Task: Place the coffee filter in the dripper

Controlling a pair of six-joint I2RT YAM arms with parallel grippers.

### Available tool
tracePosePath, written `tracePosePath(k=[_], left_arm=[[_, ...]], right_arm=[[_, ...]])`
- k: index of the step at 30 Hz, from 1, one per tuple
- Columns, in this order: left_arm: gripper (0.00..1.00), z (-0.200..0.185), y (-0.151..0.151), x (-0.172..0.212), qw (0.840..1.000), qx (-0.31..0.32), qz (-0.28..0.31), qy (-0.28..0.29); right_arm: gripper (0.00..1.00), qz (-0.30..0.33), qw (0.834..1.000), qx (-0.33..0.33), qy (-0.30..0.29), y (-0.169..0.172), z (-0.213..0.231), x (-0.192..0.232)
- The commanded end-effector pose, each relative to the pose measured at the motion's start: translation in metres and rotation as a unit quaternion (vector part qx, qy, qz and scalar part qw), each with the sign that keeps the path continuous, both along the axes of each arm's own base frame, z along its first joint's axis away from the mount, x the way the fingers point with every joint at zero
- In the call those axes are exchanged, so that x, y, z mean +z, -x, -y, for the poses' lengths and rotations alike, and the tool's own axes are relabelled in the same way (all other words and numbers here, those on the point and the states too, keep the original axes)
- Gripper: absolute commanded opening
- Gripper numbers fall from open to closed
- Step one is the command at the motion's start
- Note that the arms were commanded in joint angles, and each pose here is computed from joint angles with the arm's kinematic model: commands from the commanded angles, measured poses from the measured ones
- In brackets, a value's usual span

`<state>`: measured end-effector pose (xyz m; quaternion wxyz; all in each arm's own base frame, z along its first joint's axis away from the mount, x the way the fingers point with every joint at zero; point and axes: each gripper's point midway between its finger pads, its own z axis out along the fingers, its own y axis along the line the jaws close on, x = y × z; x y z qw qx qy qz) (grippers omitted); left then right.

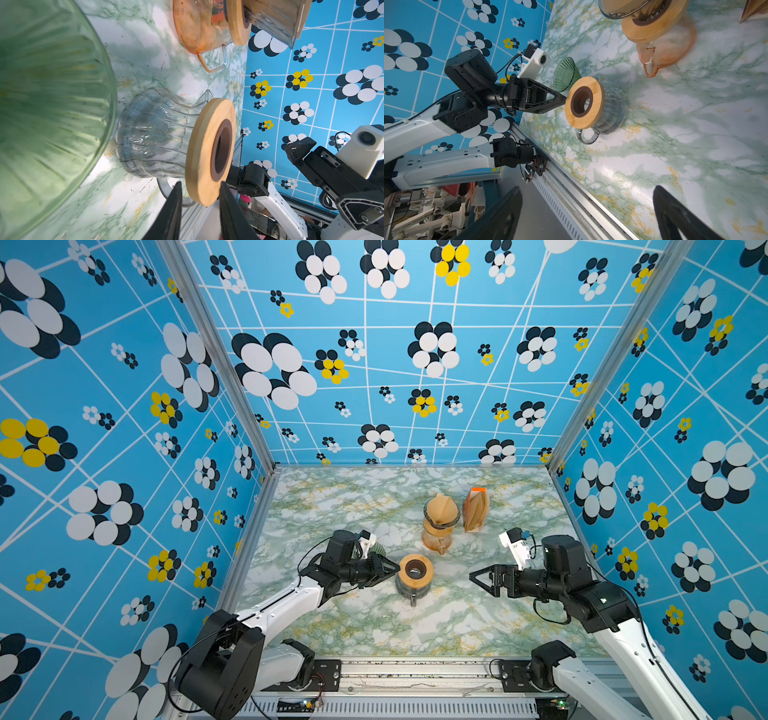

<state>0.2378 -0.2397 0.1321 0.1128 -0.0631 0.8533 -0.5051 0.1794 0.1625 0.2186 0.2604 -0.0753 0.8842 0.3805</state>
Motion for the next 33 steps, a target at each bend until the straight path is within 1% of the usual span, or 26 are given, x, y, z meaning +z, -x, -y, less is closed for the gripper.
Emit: tracePosePath(k=[1, 5, 8, 11, 17, 20, 33], left_arm=[[0.36, -0.009, 0.002, 0.011, 0.999, -0.001, 0.021, -0.034], [0.41, -0.009, 0.005, 0.012, 0.999, -0.003, 0.024, -0.049], [0.42, -0.004, 0.005, 0.011, 0.998, -0.006, 0.027, -0.058], [0.42, 0.003, 0.004, 0.009, 0.997, -0.014, 0.031, -0.066], [0.42, 0.01, 0.0, 0.012, 0.996, -0.021, 0.045, -0.072], [0.42, 0.011, 0.0, 0.012, 0.996, -0.022, 0.047, -0.073], [0.42, 0.011, 0.001, 0.01, 0.996, -0.021, 0.049, -0.072]], right_arm=[[0.99, 0.001, 1.0, -0.019, -0.007, -0.014, -0.009, -0.006], [0.98, -0.008, 1.0, -0.013, -0.007, -0.022, -0.03, -0.018], [0.97, -0.01, 1.0, -0.012, -0.02, -0.029, -0.047, -0.026], [0.97, -0.015, 1.0, -0.017, -0.019, -0.036, -0.06, -0.035], [0.97, -0.025, 0.999, -0.025, -0.025, -0.049, -0.073, -0.051], [0.97, -0.033, 0.999, -0.02, -0.031, -0.053, -0.082, -0.059], [0.97, -0.057, 0.996, 0.023, -0.062, -0.054, -0.11, -0.065]])
